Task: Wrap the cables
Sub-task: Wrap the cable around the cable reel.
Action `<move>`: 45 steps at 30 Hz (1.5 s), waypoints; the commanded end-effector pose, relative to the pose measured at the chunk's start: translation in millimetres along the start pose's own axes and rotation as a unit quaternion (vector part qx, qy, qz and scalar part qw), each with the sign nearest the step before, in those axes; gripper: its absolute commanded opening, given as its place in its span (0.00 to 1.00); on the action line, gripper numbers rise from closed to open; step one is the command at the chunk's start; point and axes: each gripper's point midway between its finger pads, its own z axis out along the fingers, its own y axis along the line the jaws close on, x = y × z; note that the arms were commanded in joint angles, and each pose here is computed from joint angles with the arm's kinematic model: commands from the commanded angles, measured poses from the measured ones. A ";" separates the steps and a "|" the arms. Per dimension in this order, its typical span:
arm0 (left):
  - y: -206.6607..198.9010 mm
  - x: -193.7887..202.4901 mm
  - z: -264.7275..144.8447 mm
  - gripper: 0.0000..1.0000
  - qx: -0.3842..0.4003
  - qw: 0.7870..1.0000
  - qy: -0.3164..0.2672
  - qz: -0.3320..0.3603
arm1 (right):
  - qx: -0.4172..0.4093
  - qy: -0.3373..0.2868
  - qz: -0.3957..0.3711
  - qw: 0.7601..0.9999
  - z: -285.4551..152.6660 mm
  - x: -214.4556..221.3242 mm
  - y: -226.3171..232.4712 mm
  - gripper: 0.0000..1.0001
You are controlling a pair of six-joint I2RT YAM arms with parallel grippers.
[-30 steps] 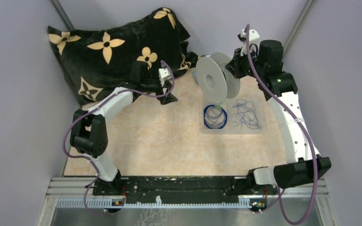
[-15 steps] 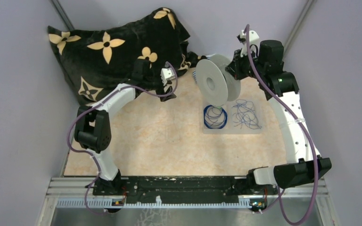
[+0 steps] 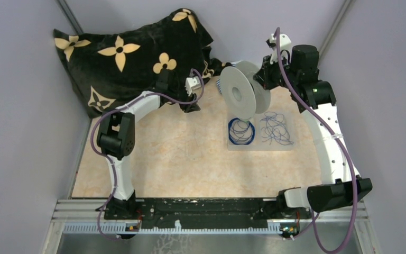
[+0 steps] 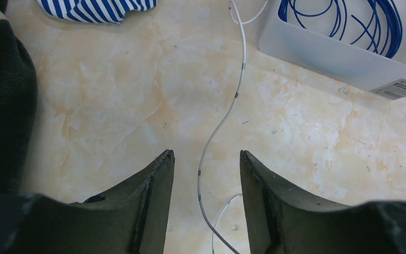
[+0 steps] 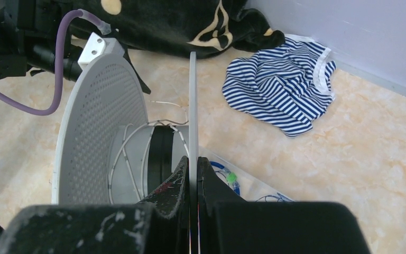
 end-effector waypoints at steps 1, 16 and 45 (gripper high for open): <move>-1.8 -10.0 1.9 0.48 0.015 1.000 -0.014 -0.013 | 0.009 -0.094 -0.034 0.995 -29.9 -59.9 5.1 0.00; -65.3 21.2 -23.1 0.00 0.074 0.992 0.068 0.070 | 0.096 -0.139 0.034 0.985 -13.5 -88.5 -32.0 0.00; -277.5 -92.2 -57.9 0.00 0.207 0.920 0.047 0.328 | 0.274 -0.121 0.027 0.954 50.6 -52.8 -125.0 0.00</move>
